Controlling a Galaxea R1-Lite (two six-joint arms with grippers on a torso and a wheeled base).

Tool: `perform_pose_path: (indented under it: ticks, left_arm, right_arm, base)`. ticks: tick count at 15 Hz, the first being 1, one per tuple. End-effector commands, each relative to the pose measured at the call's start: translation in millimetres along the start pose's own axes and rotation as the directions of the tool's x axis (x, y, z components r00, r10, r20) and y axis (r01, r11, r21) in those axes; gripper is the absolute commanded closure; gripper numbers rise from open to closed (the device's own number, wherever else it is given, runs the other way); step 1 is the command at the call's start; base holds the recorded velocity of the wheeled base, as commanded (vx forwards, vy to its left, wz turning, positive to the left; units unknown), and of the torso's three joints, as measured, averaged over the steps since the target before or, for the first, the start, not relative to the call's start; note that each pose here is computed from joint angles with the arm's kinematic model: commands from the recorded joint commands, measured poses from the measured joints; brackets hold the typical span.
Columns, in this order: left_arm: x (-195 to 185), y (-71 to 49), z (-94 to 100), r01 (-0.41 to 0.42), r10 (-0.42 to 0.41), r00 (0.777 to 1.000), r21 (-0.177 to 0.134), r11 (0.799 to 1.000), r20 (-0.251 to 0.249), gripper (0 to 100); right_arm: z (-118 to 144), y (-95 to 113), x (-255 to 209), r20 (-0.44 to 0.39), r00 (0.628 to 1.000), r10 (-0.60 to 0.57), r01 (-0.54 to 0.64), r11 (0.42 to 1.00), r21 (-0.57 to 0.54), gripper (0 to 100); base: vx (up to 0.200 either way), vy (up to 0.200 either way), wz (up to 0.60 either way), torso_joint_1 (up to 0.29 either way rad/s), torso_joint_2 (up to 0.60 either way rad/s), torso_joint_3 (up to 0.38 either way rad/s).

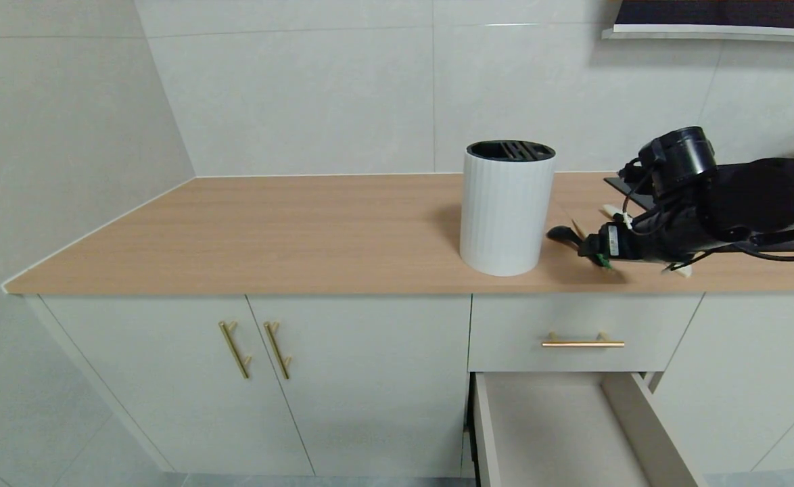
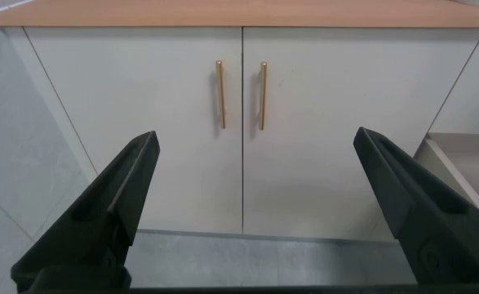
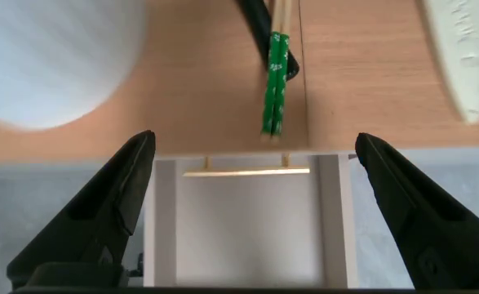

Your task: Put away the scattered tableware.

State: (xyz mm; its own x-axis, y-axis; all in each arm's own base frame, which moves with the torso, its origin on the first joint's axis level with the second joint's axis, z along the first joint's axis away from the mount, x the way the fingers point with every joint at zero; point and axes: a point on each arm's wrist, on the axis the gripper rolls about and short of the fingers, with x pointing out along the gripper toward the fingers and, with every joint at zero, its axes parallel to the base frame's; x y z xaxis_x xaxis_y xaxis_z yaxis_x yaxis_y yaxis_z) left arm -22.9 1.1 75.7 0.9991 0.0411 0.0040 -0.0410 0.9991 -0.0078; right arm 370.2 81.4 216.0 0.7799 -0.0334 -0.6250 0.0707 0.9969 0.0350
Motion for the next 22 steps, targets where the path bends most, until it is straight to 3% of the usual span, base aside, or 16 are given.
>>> perform_pose_path:
  ticks: [1, 9, 10, 16, 19, 22]
  left_arm:
    - [0.1, 0.0, 0.1, 0.000, 0.000, 1.000, 0.000, 1.000, -0.001, 0]
    - [0.1, 0.0, 0.1, 0.000, 0.000, 1.000, 0.000, 1.000, -0.001, 0]
    - [0.1, 0.0, 0.1, 0.000, 0.000, 1.000, 0.000, 1.000, -0.001, 0]
    - [0.1, 0.0, 0.1, -0.002, 0.002, 1.000, -0.001, 1.000, -0.001, 0]
    - [0.1, 0.0, 0.1, 0.000, 0.000, 1.000, 0.000, 1.000, -0.001, 0]
    - [0.1, 0.0, 0.1, 0.000, 0.000, 1.000, 0.000, 1.000, -0.001, 0]
  right_arm:
    - [-6.3, 1.4, 30.1, -0.019, 0.999, -0.031, 0.031, 1.000, 0.000, 0]
    - [-8.3, -3.4, 44.9, -0.017, 0.998, -0.060, 0.060, 0.998, 0.007, 0]
    - [-8.5, -3.0, 47.4, -0.012, 0.998, -0.059, 0.059, 0.998, 0.008, 100]
    - [-6.1, -3.3, 43.2, -0.001, 0.998, -0.056, 0.056, 0.998, 0.014, 100]
    - [5.3, -9.0, 9.3, 0.059, 0.997, -0.047, 0.045, 0.998, 0.033, 100]
    - [-1.3, -18.7, -29.1, 0.080, 0.996, -0.038, 0.035, 0.999, 0.039, 100]
  base:
    - [0.000, 0.000, 0.00, 0.000, 0.00, 0.000]
    - [0.000, 0.000, 0.00, 0.000, 0.00, 0.000]
    - [0.000, 0.000, 0.00, 0.000, 0.00, 0.000]
    - [0.000, 0.000, 0.00, 0.000, 0.00, 0.000]
    - [0.000, 0.000, 0.00, 0.000, 0.00, 0.000]
    - [0.000, 0.000, 0.00, 0.000, 0.00, 0.000]
